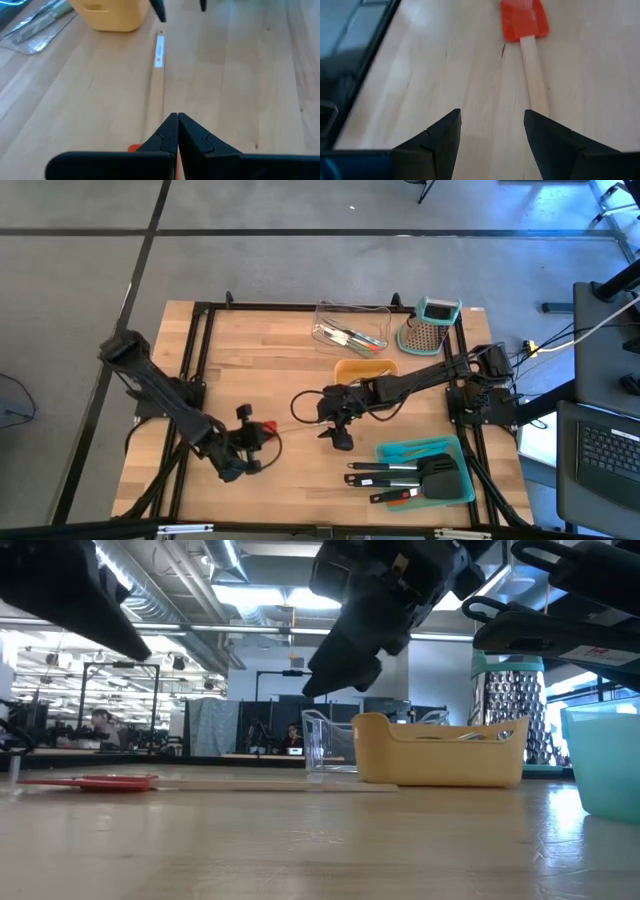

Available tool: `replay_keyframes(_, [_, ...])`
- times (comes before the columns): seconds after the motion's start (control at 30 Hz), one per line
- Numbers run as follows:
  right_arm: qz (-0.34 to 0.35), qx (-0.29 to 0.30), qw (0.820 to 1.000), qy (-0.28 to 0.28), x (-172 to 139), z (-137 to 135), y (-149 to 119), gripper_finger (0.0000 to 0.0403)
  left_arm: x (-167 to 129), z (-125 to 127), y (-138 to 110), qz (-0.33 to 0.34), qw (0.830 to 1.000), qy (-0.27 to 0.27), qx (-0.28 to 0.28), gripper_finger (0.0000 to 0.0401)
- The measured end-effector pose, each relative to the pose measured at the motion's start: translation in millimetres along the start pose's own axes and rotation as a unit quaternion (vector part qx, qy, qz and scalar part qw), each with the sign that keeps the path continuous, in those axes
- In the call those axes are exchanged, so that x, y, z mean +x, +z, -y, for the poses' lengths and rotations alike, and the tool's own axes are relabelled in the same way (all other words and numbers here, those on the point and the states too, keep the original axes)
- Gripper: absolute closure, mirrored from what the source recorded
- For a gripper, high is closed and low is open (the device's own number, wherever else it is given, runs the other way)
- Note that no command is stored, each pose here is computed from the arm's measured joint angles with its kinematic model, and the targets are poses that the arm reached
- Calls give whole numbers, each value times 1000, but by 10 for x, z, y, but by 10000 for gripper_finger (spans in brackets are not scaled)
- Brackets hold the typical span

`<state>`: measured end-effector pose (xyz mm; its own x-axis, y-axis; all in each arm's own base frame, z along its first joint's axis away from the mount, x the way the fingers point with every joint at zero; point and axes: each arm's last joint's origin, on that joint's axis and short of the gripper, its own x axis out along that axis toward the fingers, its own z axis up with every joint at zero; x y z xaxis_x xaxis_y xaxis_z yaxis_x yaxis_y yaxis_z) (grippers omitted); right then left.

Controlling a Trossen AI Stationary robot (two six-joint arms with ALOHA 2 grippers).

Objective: Pick & Place Kitchen Items
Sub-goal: Put the red spatula into the green bin

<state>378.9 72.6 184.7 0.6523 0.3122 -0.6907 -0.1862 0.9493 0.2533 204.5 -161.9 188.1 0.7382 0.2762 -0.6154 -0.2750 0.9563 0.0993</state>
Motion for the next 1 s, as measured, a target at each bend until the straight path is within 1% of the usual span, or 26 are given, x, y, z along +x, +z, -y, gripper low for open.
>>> replay_keyframes(0.07, [-14,-20,1000,2,8,-38,-33,183,-62,-67,12,-2,1000,-8,-4,398])
replay_keyframes(0.13, [-28,-64,998,2,68,-99,-87,183,-105,-104,35,4,1000,-14,-13,398])
replay_keyframes(0.2, [-34,-106,994,-20,146,-173,-139,183,-132,-122,53,7,1000,-19,-19,398])
replay_keyframes(0.27, [-17,-130,990,-47,224,-238,-150,183,-143,-125,58,3,999,-28,-19,397])
replay_keyframes(0.33, [-4,-142,988,-65,276,-262,-153,183,-147,-125,62,3,999,-31,-20,394])
replay_keyframes(0.47, [-7,-126,989,-83,371,-158,-177,183,-147,-125,61,2,999,-30,-23,375])
replay_keyframes(0.53, [-15,-107,990,-91,426,-61,-209,183,-147,-124,62,3,999,-30,-27,361])
replay_keyframes(0.67, [-31,-89,990,-107,528,119,-278,183,-148,-123,64,4,999,-30,-31,329])
replay_keyframes(0.8, [-39,-74,990,-114,574,209,-317,183,-147,-122,64,5,999,-30,-42,302])
replay_keyframes(1.0, [-55,-63,989,-119,704,323,-412,183,-152,-103,80,12,998,-38,-52,282])
